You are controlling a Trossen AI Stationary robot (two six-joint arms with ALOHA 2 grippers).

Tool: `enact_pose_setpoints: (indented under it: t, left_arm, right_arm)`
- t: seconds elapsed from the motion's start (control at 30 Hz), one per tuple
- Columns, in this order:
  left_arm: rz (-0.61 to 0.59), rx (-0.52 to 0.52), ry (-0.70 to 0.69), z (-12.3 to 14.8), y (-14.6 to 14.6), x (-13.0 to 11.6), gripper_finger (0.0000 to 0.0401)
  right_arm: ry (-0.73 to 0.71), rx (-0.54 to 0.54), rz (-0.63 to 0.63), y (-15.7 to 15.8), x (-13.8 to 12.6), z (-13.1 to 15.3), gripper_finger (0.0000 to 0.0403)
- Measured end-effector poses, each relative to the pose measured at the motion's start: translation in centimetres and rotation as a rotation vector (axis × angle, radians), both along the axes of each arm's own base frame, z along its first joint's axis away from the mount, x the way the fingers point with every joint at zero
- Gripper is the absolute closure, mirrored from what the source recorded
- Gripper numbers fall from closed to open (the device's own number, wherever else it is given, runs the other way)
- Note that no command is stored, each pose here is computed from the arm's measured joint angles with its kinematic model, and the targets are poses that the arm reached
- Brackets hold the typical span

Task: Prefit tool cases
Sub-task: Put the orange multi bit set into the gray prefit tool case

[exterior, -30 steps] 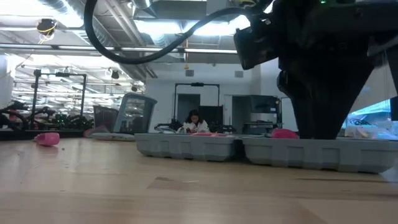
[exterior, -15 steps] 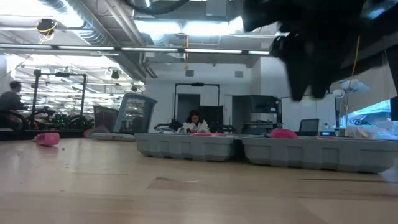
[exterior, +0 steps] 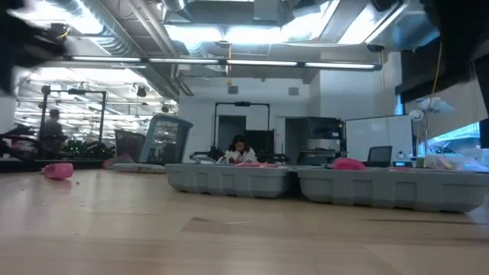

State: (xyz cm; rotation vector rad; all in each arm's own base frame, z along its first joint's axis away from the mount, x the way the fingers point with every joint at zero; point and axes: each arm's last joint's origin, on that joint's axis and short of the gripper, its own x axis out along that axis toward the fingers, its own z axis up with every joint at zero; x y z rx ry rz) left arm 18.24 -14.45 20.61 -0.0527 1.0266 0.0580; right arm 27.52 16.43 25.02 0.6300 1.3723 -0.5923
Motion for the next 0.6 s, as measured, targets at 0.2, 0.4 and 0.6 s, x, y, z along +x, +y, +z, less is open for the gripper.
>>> enact_pose_setpoints:
  t: [0.2, 0.4, 0.6]
  left_arm:
    - [-0.018, -0.025, -0.133, -0.6, 7.4, 6.0, 0.0401]
    - [-0.104, -0.022, -0.194, -0.5, 11.7, 10.3, 0.0401]
    - [-0.210, 0.068, -0.113, -2.7, 12.2, 14.4, 0.0401]
  right_arm:
    - [-0.230, 0.001, -0.107, 1.3, -0.4, -0.3, 0.0402]
    - [-0.361, 0.031, -0.108, 0.1, -1.7, -2.8, 0.0403]
    - [-0.531, 0.180, -0.098, -0.5, -2.7, -5.6, 0.0403]
